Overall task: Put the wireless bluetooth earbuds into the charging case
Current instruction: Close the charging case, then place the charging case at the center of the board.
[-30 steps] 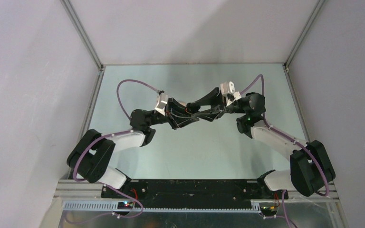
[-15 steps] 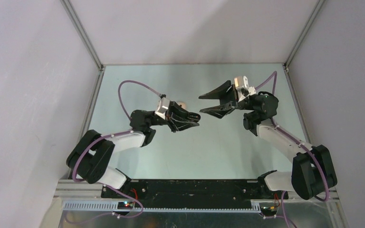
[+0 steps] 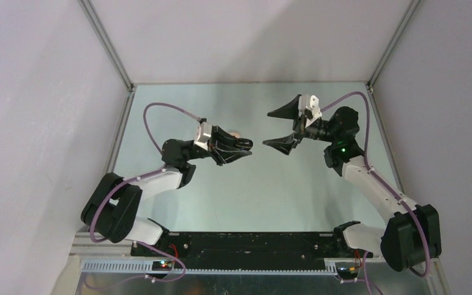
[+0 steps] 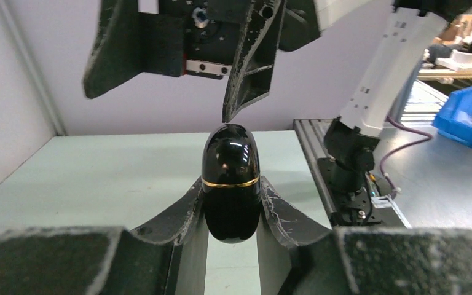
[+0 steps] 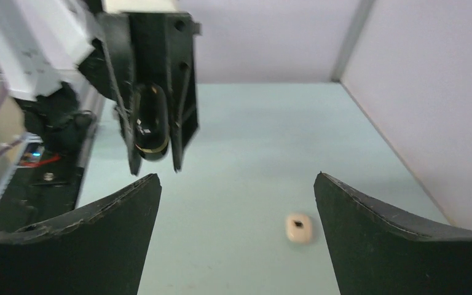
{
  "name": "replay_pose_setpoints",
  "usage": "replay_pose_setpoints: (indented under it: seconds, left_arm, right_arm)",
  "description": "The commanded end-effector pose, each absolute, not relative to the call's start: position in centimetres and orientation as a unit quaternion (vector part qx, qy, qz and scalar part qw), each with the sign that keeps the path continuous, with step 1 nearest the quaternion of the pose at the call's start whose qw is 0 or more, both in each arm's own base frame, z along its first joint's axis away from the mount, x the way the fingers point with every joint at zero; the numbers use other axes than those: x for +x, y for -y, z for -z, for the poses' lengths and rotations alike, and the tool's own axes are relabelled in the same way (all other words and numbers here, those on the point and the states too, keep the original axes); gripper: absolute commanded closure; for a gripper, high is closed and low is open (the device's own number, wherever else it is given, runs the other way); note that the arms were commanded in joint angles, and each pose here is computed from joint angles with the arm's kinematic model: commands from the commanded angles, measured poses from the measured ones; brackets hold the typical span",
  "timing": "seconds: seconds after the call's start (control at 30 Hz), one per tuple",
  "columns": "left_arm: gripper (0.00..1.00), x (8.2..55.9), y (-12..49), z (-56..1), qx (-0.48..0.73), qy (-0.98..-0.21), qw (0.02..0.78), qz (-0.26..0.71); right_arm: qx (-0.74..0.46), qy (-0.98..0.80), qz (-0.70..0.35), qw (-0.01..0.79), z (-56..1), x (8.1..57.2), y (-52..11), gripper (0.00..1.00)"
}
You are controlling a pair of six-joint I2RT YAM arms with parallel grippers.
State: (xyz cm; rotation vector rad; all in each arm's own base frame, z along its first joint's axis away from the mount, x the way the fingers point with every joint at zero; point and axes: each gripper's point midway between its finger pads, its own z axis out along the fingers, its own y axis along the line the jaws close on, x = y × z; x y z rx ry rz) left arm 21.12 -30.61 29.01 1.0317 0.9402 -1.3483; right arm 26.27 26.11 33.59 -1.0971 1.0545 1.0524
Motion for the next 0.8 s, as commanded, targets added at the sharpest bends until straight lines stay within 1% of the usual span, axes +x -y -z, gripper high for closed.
replay_pose_setpoints:
  seconds: [0.0, 0.03, 0.1, 0.17, 0.23, 0.27, 0.3, 0.37, 0.47, 0.6, 0.77]
  left_arm:
    - [0.83, 23.8, 30.2, -29.4, 0.414, -0.428, 0.596, 0.539]
    - [0.83, 24.7, 30.4, -28.3, 0.397, -0.459, 0.584, 0.539]
    - [0.83, 26.1, 30.6, -27.0, 0.373, -0.496, 0.573, 0.536]
    - [0.83, 27.6, 31.0, -26.2, 0.346, -0.522, 0.565, 0.537]
    - [0.82, 29.0, 31.5, -25.2, 0.313, -0.551, 0.547, 0.547]
    - [0.81, 29.7, 32.0, -23.6, 0.293, -0.575, 0.521, 0.558]
    - [0.81, 30.3, 32.4, -23.8, 0.282, -0.578, 0.520, 0.562]
    - [0.79, 31.5, 33.5, -21.5, 0.253, -0.606, 0.491, 0.573]
    - [0.76, 32.6, 35.0, -19.8, 0.219, -0.625, 0.458, 0.593]
    - [0.73, 35.5, 37.4, -17.6, 0.147, -0.650, 0.411, 0.621]
    - [0.78, 38.1, 40.5, -15.8, 0.084, -0.651, 0.363, 0.662]
  right_arm:
    - [-0.472, -0.539, -0.316, 0.622, -31.1, 29.9, -23.3, 0.00]
    - [-0.463, -0.555, -0.302, 0.621, -30.7, 30.4, -22.7, 0.01]
    - [-0.441, -0.576, -0.270, 0.634, -30.9, 31.4, -21.2, 0.01]
    - [-0.424, -0.587, -0.248, 0.643, -31.4, 31.7, -20.0, 0.01]
    - [-0.385, -0.621, -0.196, 0.654, -31.3, 33.0, -18.0, 0.01]
    - [-0.381, -0.627, -0.186, 0.653, -31.1, 33.1, -17.6, 0.01]
    - [-0.374, -0.636, -0.164, 0.655, -31.0, 33.3, -16.8, 0.01]
    - [-0.366, -0.653, -0.142, 0.648, -30.3, 33.4, -15.6, 0.01]
    - [-0.337, -0.660, -0.134, 0.658, -30.2, 33.9, -13.8, 0.01]
    - [-0.316, -0.655, -0.128, 0.674, -29.9, 34.0, -12.3, 0.00]
    - [-0.314, -0.645, -0.126, 0.685, -30.2, 33.8, -12.0, 0.00]
